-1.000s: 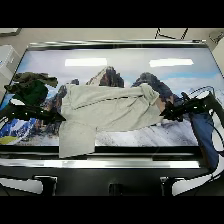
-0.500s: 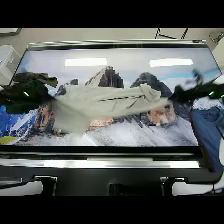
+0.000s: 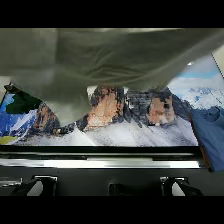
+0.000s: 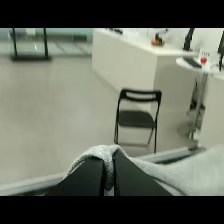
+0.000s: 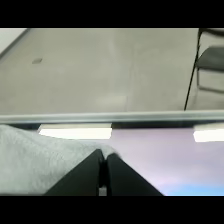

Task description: Fold the clothes and pants, and hang the long-sleeved shirts on hangers.

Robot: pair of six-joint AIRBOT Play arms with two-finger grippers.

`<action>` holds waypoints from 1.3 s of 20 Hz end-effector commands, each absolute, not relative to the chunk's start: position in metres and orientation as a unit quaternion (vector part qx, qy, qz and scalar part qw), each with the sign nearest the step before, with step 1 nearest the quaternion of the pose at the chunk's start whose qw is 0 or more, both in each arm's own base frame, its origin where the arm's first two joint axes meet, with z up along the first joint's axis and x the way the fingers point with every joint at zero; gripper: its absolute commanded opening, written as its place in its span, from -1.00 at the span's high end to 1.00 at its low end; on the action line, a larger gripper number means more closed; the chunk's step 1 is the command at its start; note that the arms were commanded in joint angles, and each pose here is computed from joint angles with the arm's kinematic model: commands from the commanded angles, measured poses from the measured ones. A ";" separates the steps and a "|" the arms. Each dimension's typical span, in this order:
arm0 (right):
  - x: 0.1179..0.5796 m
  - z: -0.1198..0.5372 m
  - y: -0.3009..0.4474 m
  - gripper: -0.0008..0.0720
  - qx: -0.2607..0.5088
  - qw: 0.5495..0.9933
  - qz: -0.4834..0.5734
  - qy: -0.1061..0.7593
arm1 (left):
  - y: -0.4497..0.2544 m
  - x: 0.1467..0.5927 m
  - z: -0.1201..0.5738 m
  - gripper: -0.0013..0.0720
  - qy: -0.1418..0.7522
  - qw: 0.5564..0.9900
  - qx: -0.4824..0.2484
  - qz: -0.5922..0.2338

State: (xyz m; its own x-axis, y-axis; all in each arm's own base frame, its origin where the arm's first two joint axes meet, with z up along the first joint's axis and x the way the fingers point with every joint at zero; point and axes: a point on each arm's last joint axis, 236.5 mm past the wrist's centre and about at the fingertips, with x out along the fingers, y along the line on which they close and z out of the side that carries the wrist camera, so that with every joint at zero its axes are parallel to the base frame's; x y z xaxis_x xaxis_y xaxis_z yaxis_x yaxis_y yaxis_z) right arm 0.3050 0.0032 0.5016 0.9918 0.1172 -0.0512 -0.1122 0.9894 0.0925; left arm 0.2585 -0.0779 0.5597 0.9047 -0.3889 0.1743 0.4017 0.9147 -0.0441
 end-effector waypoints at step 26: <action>0.570 -0.004 -0.008 0.88 0.265 0.853 -0.034 0.449 | -0.040 0.545 -0.018 0.89 0.411 0.847 -0.334 -0.040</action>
State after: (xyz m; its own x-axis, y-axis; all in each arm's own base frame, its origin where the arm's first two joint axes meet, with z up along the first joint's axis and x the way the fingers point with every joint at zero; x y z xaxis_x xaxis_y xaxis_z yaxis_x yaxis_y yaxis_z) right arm 0.5110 -0.0051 0.0210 0.4302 0.2003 -0.8802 0.2498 0.9106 0.3293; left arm 0.5052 -0.0528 0.0280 0.5962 -0.3974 -0.6976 -0.1053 0.8226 -0.5587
